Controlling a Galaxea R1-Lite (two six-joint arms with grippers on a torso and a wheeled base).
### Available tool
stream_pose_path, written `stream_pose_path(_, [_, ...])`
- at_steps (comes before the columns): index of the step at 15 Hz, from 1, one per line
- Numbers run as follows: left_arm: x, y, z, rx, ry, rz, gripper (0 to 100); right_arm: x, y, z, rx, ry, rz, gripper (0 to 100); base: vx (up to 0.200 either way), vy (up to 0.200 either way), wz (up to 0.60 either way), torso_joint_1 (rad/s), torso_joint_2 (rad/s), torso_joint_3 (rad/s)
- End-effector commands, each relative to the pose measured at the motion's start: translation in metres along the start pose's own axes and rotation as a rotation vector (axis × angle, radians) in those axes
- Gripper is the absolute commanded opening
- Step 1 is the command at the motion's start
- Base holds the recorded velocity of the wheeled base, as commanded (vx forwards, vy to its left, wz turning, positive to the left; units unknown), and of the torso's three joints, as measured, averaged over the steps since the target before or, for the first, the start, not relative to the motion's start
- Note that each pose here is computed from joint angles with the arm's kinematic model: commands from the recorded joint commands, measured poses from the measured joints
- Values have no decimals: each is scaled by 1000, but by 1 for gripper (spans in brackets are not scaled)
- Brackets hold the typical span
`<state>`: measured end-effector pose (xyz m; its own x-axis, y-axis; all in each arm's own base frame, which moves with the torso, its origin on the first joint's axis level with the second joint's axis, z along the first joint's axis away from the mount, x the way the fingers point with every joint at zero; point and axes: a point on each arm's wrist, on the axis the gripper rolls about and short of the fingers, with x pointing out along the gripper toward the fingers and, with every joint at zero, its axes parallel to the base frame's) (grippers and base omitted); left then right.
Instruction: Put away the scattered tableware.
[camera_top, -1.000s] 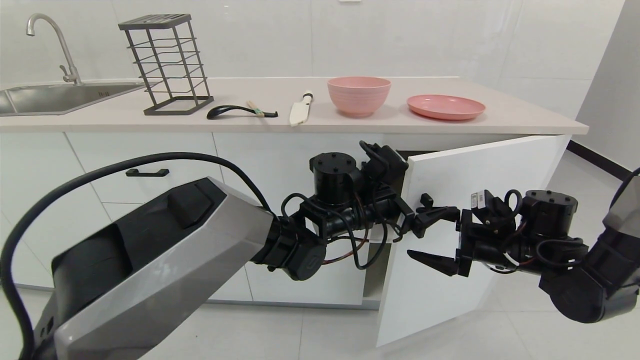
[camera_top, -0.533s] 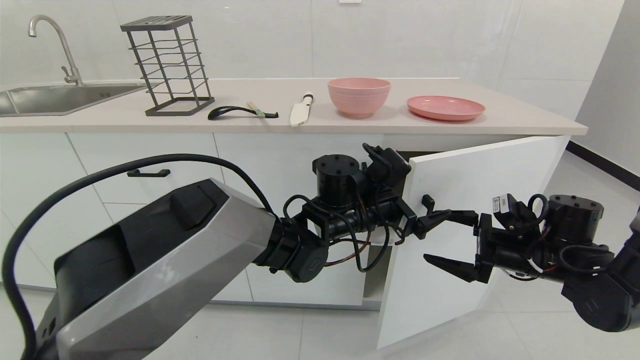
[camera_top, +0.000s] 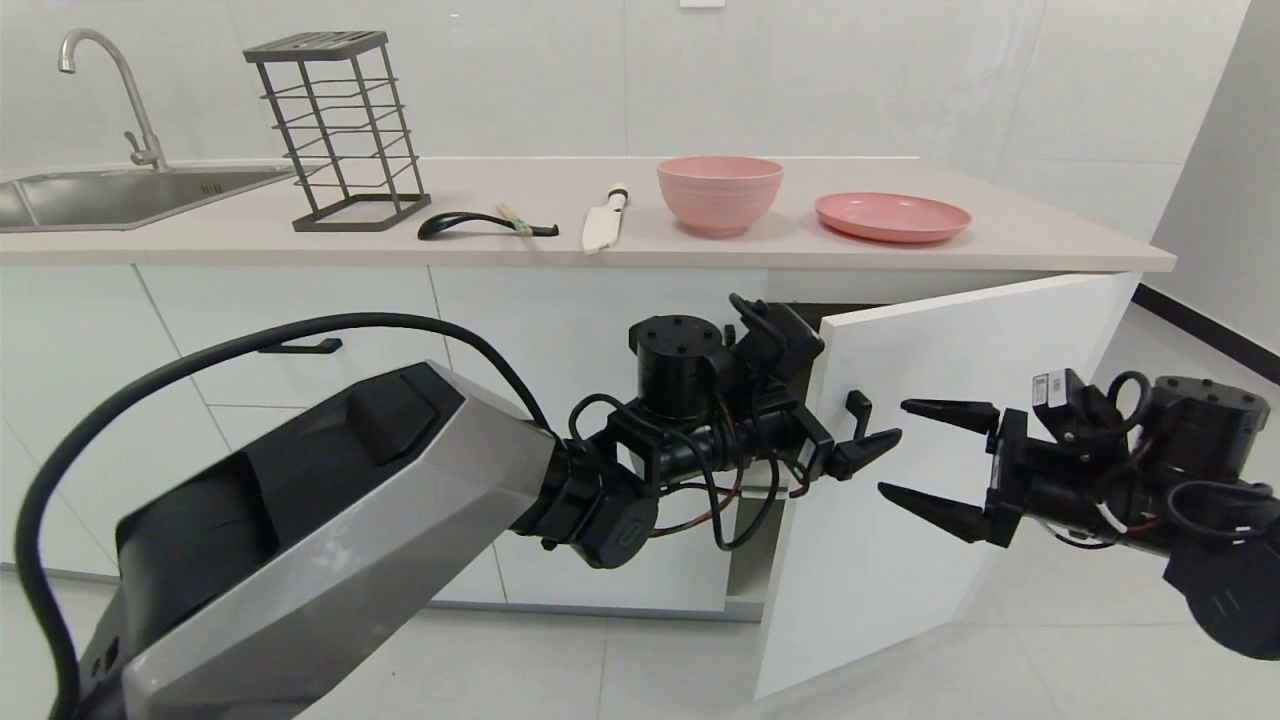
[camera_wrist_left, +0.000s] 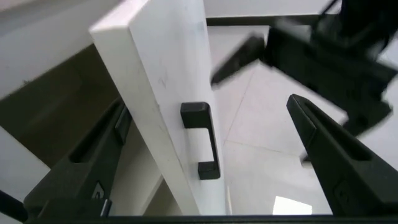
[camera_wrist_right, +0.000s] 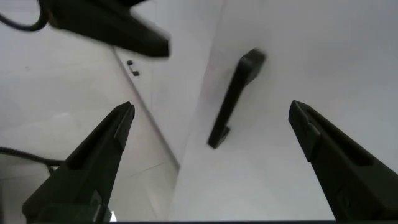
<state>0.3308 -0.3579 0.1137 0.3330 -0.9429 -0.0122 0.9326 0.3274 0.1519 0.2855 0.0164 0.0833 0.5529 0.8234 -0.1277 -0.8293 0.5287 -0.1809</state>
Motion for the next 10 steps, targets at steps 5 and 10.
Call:
stream_pose_path(5, [10, -29, 4, -18, 17, -81, 100, -204, 0, 223, -804, -135, -782, 100, 0, 0, 0, 0, 0, 0])
stream_pose_path(10, [37, -152, 19, -53, -45, -374, 100, -209, 49, 260, -998, -155, -826, 100, 0, 0, 0, 0, 0, 0])
